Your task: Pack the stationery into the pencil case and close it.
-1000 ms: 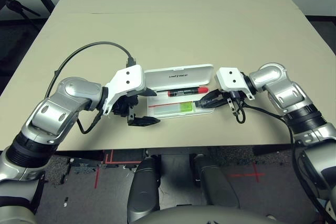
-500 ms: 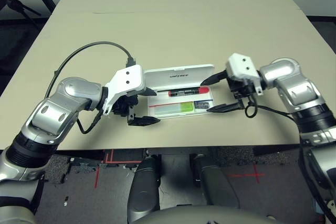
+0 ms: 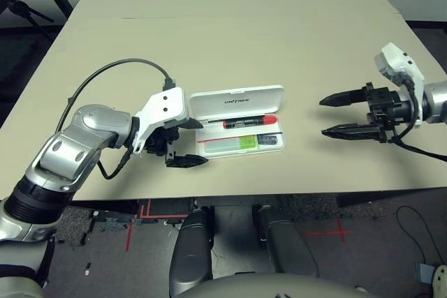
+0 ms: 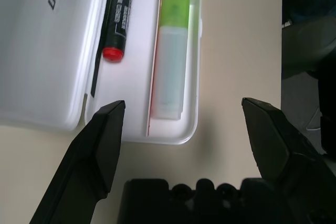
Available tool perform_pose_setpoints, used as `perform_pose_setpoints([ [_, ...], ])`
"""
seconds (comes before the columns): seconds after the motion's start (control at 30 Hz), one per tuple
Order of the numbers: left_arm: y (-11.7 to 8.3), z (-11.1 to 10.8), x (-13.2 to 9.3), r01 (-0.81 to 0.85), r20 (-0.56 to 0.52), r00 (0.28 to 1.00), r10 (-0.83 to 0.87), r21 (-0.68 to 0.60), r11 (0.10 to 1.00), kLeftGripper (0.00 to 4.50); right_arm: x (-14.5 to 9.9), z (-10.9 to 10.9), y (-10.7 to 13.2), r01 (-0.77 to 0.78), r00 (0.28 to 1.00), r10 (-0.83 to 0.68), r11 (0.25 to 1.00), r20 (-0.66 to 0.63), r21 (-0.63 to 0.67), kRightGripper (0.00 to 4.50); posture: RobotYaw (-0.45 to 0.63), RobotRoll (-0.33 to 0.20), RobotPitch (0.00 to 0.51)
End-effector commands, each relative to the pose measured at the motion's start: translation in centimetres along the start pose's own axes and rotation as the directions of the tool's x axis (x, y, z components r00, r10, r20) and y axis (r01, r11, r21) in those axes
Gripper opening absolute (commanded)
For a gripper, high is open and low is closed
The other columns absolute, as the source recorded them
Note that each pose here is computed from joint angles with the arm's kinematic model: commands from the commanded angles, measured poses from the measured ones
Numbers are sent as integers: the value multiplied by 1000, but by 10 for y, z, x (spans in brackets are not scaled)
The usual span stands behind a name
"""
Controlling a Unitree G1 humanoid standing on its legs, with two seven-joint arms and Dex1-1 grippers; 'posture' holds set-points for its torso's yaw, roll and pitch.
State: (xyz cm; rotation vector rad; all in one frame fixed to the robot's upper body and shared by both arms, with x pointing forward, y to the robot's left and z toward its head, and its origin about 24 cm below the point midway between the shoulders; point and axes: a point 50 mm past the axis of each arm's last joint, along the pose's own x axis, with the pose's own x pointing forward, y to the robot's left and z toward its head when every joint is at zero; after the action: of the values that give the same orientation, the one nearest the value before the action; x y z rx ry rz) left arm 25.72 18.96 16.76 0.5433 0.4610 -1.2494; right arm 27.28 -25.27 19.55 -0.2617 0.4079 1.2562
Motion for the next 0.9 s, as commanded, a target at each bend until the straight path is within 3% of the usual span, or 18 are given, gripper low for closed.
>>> perform_pose_setpoints([
  [0.03, 4, -7, -9, -24, -31, 999, 23, -25, 999, 4500, -1, 3, 4, 12, 1000, -11, 1000, 17, -9, 4453, -22, 0, 186],
  [0.17, 9, -13, -17, -58, -65, 996, 55, -49, 997, 4500, 2, 1, 7, 13, 1000, -13, 1000, 17, -6, 4453, -22, 0, 186],
  [0.27, 18, -25, -29, -117, -148, 983, 108, -57, 991, 3871, 4, 1, 7, 14, 1000, -14, 1000, 12, -10, 4500, -22, 0, 186],
  [0.4, 28, -32, -40, -169, -211, 964, 158, -35, 985, 2312, 6, 1, 6, 12, 1000, -12, 1000, 7, -17, 4500, -14, 0, 186],
  [0.57, 42, -28, -44, -223, -216, 951, 219, 6, 975, 281, 9, 1, 5, 7, 1000, -6, 1000, 8, -23, 4500, -7, 0, 184],
  [0.6, 44, -27, -44, -233, -212, 950, 230, 12, 972, 43, 10, 1, 5, 4, 1000, -4, 1000, 8, -24, 4500, -7, 0, 184],
  [0.9, 72, -20, -27, -357, -122, 926, 358, 25, 934, 43, 14, 2, 6, -11, 1000, 11, 999, 7, -37, 4500, -12, 0, 183],
])
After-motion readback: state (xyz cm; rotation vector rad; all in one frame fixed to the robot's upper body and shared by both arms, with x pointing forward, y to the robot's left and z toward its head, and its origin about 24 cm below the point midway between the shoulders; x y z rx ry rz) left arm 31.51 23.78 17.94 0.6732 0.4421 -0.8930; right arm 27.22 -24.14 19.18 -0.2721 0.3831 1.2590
